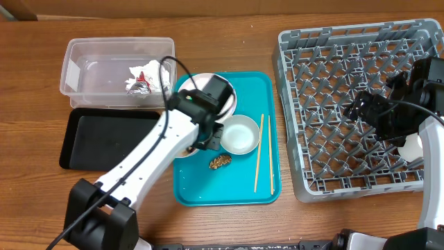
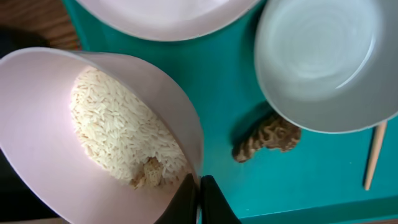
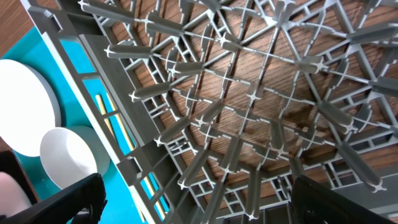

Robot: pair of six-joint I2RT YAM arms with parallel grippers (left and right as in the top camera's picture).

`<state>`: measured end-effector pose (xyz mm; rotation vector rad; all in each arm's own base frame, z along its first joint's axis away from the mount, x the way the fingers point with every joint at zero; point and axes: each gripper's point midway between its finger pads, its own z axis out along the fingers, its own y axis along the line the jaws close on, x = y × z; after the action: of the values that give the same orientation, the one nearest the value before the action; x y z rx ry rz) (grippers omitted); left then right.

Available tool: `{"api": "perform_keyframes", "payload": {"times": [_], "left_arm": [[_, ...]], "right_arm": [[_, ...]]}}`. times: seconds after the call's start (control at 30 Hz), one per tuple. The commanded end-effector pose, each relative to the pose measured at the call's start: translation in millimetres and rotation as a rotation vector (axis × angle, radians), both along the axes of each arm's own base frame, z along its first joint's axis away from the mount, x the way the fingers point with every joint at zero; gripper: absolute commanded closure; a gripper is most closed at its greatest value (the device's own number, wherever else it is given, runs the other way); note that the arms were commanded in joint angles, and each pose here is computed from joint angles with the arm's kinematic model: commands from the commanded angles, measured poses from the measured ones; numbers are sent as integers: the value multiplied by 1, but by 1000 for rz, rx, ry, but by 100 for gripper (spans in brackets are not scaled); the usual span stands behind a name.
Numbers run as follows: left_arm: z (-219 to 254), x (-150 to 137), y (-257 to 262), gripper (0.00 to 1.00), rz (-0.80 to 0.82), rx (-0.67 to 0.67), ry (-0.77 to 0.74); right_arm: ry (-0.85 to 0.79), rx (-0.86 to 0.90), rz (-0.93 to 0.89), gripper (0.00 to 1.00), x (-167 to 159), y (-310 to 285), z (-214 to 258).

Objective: Sort waste into correct bins and load items into the dishwasher
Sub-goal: 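Grasp the pink rice bowl rim with the left gripper, then tip the pink bowl over the black tray to dump the rice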

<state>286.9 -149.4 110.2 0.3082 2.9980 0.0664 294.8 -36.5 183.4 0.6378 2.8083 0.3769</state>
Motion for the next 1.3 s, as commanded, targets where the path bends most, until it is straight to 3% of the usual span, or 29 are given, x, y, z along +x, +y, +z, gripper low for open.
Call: {"api": "perform_keyframes", "payload": {"times": [0.0, 0.5, 1.03, 1.27], "left_arm": [[26, 11, 15, 96, 110, -90, -46], [48, 33, 116, 96, 270, -523, -54], [49, 39, 161, 96, 289, -1137, -298], [44, 39, 182, 96, 349, -1288, -363]], "right_arm": [[-32, -36, 5, 2, 4, -4, 9], [-32, -36, 5, 2, 4, -4, 9], [-32, -36, 4, 2, 4, -5, 9], [-29, -36, 3, 2, 4, -5, 9]]}}
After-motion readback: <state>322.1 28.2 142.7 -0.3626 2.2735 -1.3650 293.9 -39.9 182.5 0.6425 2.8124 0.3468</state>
